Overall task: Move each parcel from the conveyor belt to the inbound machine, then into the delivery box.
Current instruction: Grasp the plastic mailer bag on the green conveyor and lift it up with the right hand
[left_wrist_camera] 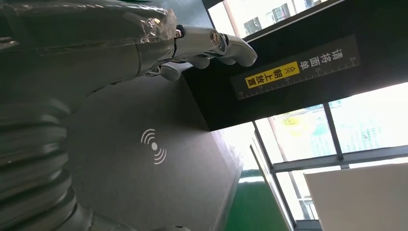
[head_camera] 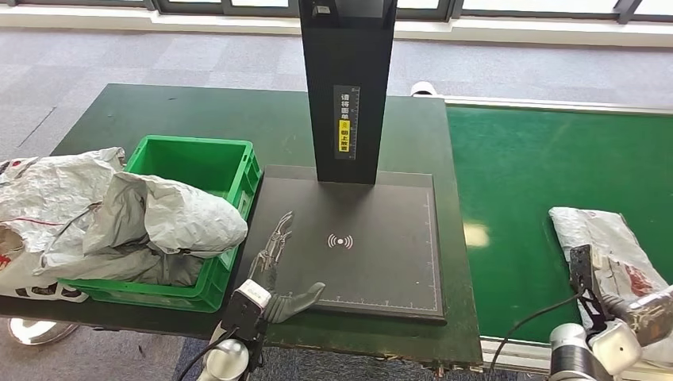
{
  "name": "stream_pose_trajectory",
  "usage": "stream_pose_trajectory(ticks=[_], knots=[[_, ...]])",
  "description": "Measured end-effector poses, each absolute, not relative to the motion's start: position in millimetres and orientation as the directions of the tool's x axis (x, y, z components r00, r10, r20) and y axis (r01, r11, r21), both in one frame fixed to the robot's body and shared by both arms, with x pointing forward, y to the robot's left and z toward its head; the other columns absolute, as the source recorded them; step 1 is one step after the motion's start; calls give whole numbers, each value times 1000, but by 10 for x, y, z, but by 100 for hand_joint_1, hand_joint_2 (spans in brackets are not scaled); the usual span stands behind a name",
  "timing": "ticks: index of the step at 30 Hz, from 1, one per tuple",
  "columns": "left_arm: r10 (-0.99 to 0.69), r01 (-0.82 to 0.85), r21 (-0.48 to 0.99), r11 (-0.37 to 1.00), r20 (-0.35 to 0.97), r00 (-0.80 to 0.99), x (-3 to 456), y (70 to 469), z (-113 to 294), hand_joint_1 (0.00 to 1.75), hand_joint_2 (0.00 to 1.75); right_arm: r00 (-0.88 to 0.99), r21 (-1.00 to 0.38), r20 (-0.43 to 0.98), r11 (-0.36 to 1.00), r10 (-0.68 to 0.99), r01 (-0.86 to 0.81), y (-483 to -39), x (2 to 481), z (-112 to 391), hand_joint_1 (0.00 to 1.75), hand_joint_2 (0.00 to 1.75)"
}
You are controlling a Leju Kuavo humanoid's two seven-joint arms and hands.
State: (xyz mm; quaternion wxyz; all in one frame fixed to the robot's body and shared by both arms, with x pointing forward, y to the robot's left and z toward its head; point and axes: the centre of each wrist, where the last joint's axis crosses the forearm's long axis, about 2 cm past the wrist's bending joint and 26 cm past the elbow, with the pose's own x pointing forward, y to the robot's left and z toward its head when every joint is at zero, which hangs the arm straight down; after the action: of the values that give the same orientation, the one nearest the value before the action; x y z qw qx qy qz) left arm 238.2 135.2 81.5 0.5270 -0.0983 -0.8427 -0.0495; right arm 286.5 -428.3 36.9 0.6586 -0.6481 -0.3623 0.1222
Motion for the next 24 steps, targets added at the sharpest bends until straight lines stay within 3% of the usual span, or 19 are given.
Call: stream_pose_trajectory(ticks=[17, 24], knots=[[113, 218, -21, 976, 900, -422, 2383, 1350, 816, 0, 175, 734, -954, 288, 119, 615, 275, -4339, 2893, 365, 0, 175], [109, 238, -9, 971, 906, -408, 2383, 1348, 819, 0, 175, 748, -956, 294, 188, 595, 227, -4312, 2888, 268, 0, 175]])
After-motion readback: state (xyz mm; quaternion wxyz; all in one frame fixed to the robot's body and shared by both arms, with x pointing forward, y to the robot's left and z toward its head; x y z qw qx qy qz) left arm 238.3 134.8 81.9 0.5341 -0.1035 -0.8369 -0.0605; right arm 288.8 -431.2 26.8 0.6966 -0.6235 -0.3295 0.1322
